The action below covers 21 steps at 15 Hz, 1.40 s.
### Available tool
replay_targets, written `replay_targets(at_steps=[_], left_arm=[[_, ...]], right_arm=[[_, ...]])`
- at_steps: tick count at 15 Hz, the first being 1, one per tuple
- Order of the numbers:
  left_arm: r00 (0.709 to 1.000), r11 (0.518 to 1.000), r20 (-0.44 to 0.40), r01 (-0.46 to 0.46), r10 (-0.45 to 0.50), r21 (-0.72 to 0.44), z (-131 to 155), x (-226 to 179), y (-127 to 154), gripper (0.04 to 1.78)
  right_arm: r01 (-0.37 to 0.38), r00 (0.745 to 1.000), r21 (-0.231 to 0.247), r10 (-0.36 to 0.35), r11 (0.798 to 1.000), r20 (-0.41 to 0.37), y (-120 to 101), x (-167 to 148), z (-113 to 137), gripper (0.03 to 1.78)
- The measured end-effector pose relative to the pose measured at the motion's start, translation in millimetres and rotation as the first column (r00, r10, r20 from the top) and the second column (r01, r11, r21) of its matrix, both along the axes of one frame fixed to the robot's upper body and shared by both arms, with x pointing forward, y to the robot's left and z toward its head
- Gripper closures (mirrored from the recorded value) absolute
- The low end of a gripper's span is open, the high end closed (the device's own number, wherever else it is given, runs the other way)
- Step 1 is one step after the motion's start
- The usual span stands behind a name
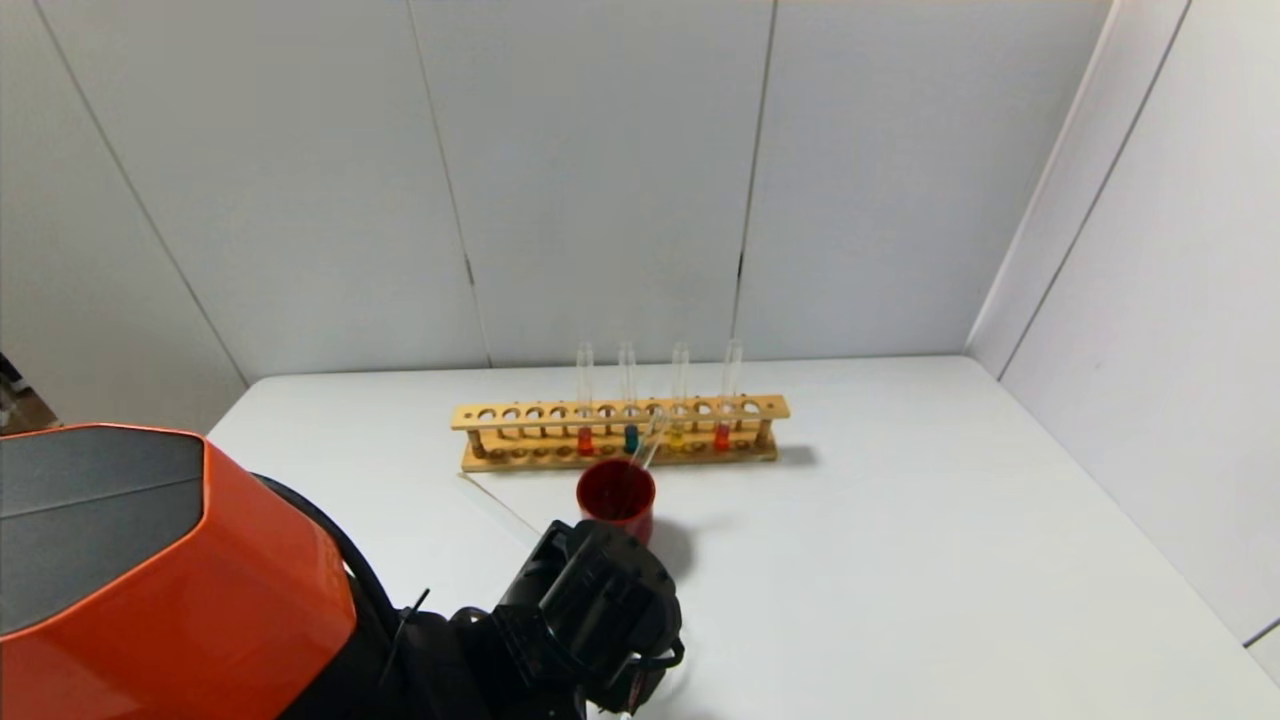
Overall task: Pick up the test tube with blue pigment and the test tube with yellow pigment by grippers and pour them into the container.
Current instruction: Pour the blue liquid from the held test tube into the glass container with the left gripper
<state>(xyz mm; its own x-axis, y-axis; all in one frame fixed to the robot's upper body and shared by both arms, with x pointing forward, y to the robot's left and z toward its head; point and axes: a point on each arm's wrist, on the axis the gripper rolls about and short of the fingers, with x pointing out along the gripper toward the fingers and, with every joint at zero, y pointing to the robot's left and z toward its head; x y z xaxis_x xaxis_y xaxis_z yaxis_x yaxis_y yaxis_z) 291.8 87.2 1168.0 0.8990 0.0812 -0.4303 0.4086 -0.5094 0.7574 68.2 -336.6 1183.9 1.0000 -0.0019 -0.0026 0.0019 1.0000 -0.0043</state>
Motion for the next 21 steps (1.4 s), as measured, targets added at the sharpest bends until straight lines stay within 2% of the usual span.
replay_targets(at_steps=[18, 21], left_arm=[[1.0, 1.0, 0.002, -0.001, 0.001, 0.029, -5.6, -2.6, -2.9, 1.51], [0.999, 0.997, 0.033, 0.007, -0.005, -0.072, 5.4, -12.5, -6.7, 1.51]], right_arm=[[0.0, 1.0, 0.0, 0.0, 1.0, -0.001, 0.0, 0.0, -0.1, 0.07], [0.0, 1.0, 0.0, 0.0, 1.0, 0.0, 0.0, 0.0, 0.0, 0.07]])
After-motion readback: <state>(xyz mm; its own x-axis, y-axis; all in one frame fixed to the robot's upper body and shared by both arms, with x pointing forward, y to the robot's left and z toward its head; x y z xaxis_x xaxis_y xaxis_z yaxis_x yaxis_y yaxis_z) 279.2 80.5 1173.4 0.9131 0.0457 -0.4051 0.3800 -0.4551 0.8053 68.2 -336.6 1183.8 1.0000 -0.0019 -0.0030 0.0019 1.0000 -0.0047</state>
